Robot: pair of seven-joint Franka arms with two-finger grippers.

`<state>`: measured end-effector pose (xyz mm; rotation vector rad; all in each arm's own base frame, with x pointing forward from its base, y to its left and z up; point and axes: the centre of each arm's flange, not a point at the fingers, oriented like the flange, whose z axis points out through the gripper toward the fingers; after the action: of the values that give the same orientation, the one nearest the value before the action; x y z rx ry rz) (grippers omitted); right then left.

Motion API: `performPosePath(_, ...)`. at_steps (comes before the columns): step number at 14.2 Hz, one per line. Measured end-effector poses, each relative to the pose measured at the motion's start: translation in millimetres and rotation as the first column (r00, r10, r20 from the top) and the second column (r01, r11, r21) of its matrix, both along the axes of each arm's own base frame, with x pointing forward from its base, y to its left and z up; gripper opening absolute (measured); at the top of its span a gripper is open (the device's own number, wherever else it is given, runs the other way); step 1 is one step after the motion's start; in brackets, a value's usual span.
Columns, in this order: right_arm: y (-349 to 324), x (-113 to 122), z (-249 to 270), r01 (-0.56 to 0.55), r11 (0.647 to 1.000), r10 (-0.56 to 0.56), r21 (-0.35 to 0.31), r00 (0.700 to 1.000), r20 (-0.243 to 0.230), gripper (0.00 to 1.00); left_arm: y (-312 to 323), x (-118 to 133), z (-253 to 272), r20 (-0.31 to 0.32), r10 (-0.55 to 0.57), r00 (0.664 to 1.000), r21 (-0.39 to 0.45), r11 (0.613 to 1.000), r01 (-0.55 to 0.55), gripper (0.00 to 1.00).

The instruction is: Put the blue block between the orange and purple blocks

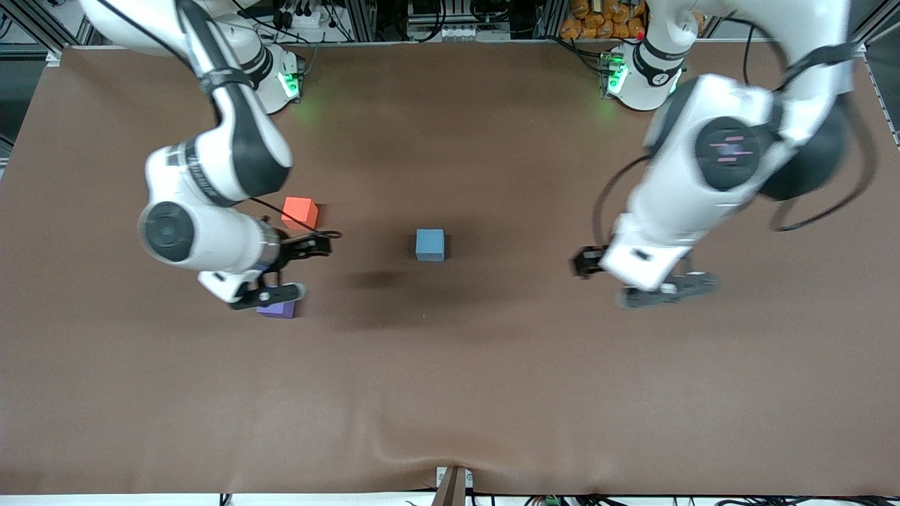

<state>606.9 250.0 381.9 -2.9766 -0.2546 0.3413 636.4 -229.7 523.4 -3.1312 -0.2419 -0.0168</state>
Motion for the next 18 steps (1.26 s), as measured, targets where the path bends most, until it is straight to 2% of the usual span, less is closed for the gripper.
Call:
performPosePath(3, 63.5, -17.4, -22.5, 0.01, 1.0, -0.01, -0.011, 0.999, 0.033, 1.0, 87.4, 8.0, 27.2, -0.003, -0.048, 0.999, 0.009, 0.999, 0.048, 1.0)
performPosePath(8, 155.1, -53.7, -80.7, -0.014, 1.0, 0.015, -0.014, 0.996, 0.092, 1.0, 180.0, -5.7, 71.8, 0.004, -0.041, 0.999, 0.017, 0.999, 0.041, 1.0)
performPosePath(12, 194.5, -72.8, -136.6, 0.003, 1.0, 0.002, -0.03, 0.99, 0.143, 1.0, 215.9, -24.0, 108.6, 0.046, -0.01, 0.999, 0.005, 1.0, 0.009, 1.0)
performPosePath(14, 198.9, -78.2, -152.8, 0.02, 0.998, -0.01, -0.065, 0.989, 0.147, 1.0, 219.5, -29.0, 111.6, 0.041, -0.008, 0.999, 0.006, 1.0, 0.008, 1.0)
performPosePath(18, 202.4, -83.4, -161.6, 0.064, 0.994, -0.051, -0.086, 0.989, 0.139, 1.0, 242.7, -30.4, 110.6, 0.037, -0.019, 0.999, 0.009, 1.0, 0.019, 1.0)
